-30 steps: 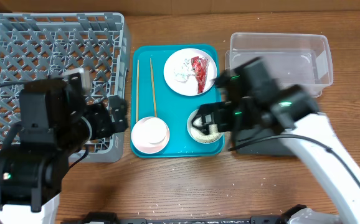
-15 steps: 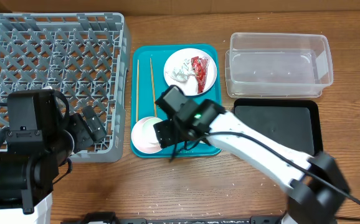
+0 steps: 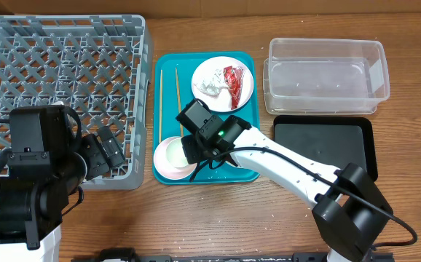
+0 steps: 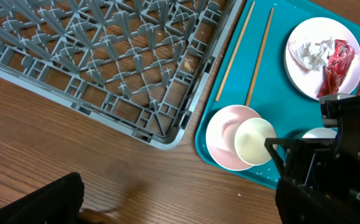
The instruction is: Sort waste into correct bins and load items into the dishwasher
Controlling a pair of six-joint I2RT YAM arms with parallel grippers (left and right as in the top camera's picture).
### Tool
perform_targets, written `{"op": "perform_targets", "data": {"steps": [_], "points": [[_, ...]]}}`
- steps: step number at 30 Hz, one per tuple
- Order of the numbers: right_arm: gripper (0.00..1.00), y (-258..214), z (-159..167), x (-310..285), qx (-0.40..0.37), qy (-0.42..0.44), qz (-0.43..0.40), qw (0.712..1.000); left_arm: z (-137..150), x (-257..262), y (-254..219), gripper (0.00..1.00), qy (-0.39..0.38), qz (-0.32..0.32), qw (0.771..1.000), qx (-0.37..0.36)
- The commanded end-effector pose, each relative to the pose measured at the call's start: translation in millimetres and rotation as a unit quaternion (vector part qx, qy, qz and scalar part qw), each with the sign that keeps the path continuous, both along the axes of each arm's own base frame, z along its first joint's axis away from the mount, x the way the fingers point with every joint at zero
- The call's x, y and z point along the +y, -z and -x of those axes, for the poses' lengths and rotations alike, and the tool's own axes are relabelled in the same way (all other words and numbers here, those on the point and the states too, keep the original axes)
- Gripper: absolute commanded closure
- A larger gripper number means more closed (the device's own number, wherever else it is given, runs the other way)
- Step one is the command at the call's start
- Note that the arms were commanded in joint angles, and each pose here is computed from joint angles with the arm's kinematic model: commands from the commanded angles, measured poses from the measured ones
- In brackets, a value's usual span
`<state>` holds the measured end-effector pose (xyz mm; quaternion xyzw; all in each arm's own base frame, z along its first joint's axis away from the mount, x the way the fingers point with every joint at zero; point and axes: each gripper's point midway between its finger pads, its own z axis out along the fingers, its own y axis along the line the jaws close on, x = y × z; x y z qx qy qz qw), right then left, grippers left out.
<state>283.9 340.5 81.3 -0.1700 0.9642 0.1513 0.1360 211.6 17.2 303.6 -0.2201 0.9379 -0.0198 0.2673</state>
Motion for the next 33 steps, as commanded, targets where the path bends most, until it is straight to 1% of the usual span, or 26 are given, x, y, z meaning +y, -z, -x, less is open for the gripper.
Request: {"op": "perform_targets", "data": {"steps": [1, 7, 8, 10, 11, 14, 16, 18, 21, 24, 25, 28, 30, 31, 33], "points": [[0.66, 6, 2, -6, 0.002, 0.003, 0.008, 1.0, -2, 5, -4, 0.0, 0.0, -0.013, 1.0, -0.004], [0.8, 7, 4, -3, 0.008, -0.001, -0.002, 1.0, -4, 5, -5, 0.0, 0.0, -0.013, 1.0, -0.009], [0.84, 6, 6, 0, 0.012, -0.004, -0.008, 1.0, -5, 5, -5, 0.0, 0.0, -0.013, 1.0, -0.011], [0.85, 6, 7, 1, 0.014, -0.006, -0.012, 1.0, -7, 5, -6, 0.0, 0.0, -0.014, 1.0, -0.014], [0.96, 6, 7, 1, 0.014, -0.006, -0.012, 1.0, -8, 5, -7, 0.0, 0.001, -0.014, 1.0, -0.016], [0.96, 2, 5, 0, 0.014, -0.004, -0.012, 1.0, -11, 2, -7, 0.0, 0.01, -0.01, 1.0, -0.019], [0.96, -11, 0, -2, 0.014, 0.002, -0.021, 1.0, -19, -10, -8, 0.0, 0.054, 0.005, 0.998, -0.028], [0.96, -37, -7, -3, 0.011, 0.007, -0.051, 0.999, -29, -24, -7, 0.01, 0.095, 0.025, 0.994, -0.039], [0.96, -87, -17, -8, -0.006, -0.006, -0.117, 0.993, -45, -42, -6, 0.0, 0.147, 0.056, 0.986, -0.055], [0.96, -131, -27, -28, -0.033, 0.002, -0.165, 0.986, -57, -75, -6, 0.0, 0.234, 0.116, 0.963, -0.07], [0.96, -145, -29, -37, -0.039, 0.006, -0.178, 0.983, -60, -87, -5, 0.02, 0.26, 0.144, 0.952, -0.07], [0.96, -181, -23, -59, -0.052, -0.022, -0.223, 0.973, -69, -112, 0, 0.17, 0.307, 0.215, 0.925, -0.06], [0.96, -210, -9, -67, -0.06, -0.075, -0.276, 0.956, -71, -132, -5, 0.19, 0.352, 0.273, 0.893, -0.067], [0.96, -227, 0, -73, -0.068, -0.106, -0.306, 0.944, -72, -144, -12, 0.19, 0.379, 0.31, 0.869, -0.077], [0.96, -247, 9, -81, -0.078, -0.131, -0.338, 0.929, -70, -159, -27, 0.15, 0.417, 0.369, 0.825, -0.098]]}}
